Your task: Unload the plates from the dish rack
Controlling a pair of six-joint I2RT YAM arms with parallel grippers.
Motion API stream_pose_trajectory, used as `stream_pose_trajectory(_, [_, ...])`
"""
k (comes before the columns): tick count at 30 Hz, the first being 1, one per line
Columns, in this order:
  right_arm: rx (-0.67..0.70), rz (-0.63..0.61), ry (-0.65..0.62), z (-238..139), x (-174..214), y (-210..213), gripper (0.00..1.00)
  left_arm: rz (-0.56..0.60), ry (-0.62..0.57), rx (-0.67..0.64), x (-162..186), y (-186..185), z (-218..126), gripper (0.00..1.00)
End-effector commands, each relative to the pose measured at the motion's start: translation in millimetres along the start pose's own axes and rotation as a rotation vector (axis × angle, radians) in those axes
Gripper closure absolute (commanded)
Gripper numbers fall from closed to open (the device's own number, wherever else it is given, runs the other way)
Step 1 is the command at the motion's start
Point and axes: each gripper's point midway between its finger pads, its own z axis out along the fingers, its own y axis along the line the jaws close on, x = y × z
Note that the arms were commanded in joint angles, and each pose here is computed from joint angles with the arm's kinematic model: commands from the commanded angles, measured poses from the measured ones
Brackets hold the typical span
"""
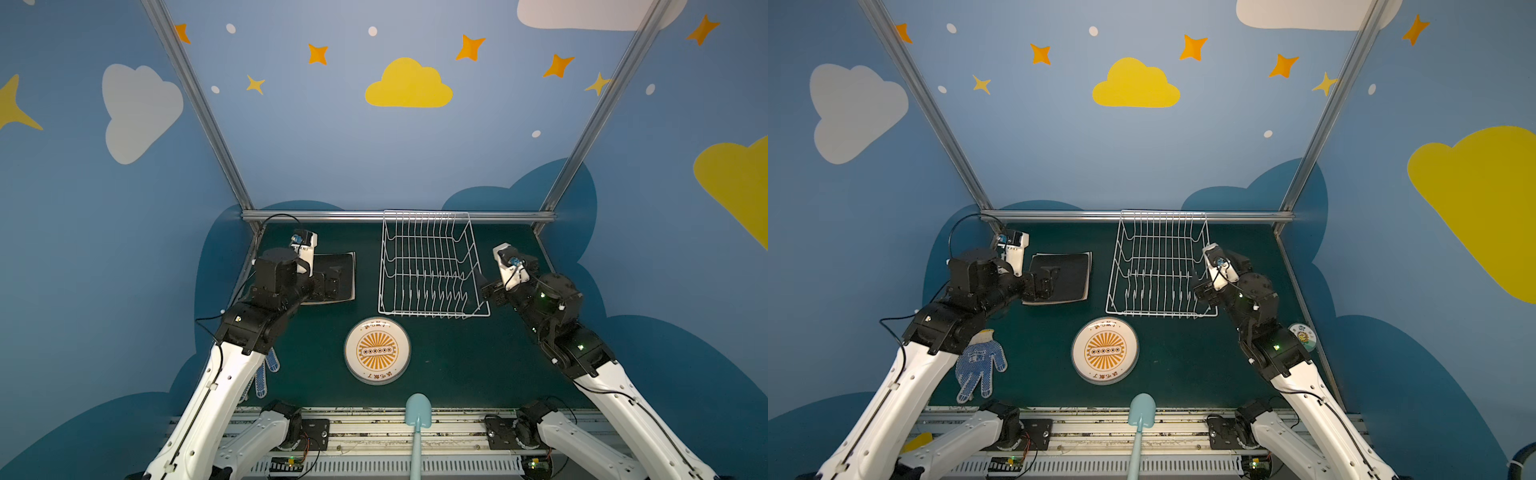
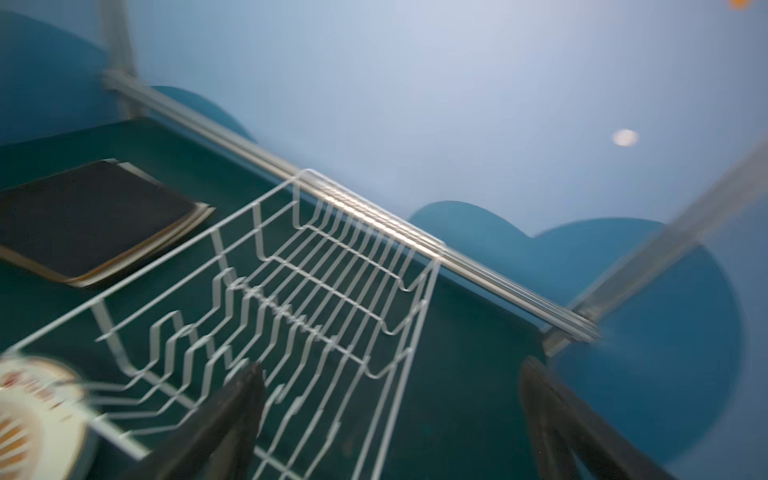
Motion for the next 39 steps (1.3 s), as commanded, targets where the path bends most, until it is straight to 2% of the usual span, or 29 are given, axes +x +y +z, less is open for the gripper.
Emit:
stream_pose_trajectory(1, [0.277,0.203,0.016,-4,20,-63,0.04,0.05,-0.169,-0.156,-17,27,2,0.0])
stream_pose_trajectory(5, [0.403,0.343,0.076,-3,70,-92,0.04,0.064,-0.268,-0.262,0,47,6,0.0])
stream_pose_trajectory(9, [0.481,0.466,0.156,3,128,-100,0.04,0.054,-0.264,-0.33,31,64,20,0.0])
stream_pose_trajectory(11, [0.527,0.516,0.177,6,158,-102,0.04,0.013,-0.25,-0.368,49,75,28,0.0])
stream_pose_trajectory(15, [0.518,0.514,0.199,16,194,-91,0.04,-0.057,-0.255,-0.434,76,90,40,0.0])
stream_pose_trajectory(19, [0.504,0.516,0.318,25,228,-81,0.04,-0.079,-0.218,-0.436,100,95,54,0.0])
stream_pose_trajectory(23, [0.49,0.557,0.353,32,243,-73,0.04,-0.052,-0.136,-0.434,125,97,72,0.0])
stream_pose_trajectory(28, [0.486,0.561,0.33,43,256,-70,0.04,-0.05,-0.146,-0.425,140,100,84,0.0])
stream_pose_trajectory(34, [0.395,0.505,0.34,63,254,-61,0.04,-0.122,-0.156,-0.436,152,113,92,0.0])
stream_pose_trajectory(39, [0.334,0.482,0.338,78,260,-52,0.04,-0.115,-0.143,-0.413,159,114,100,0.0])
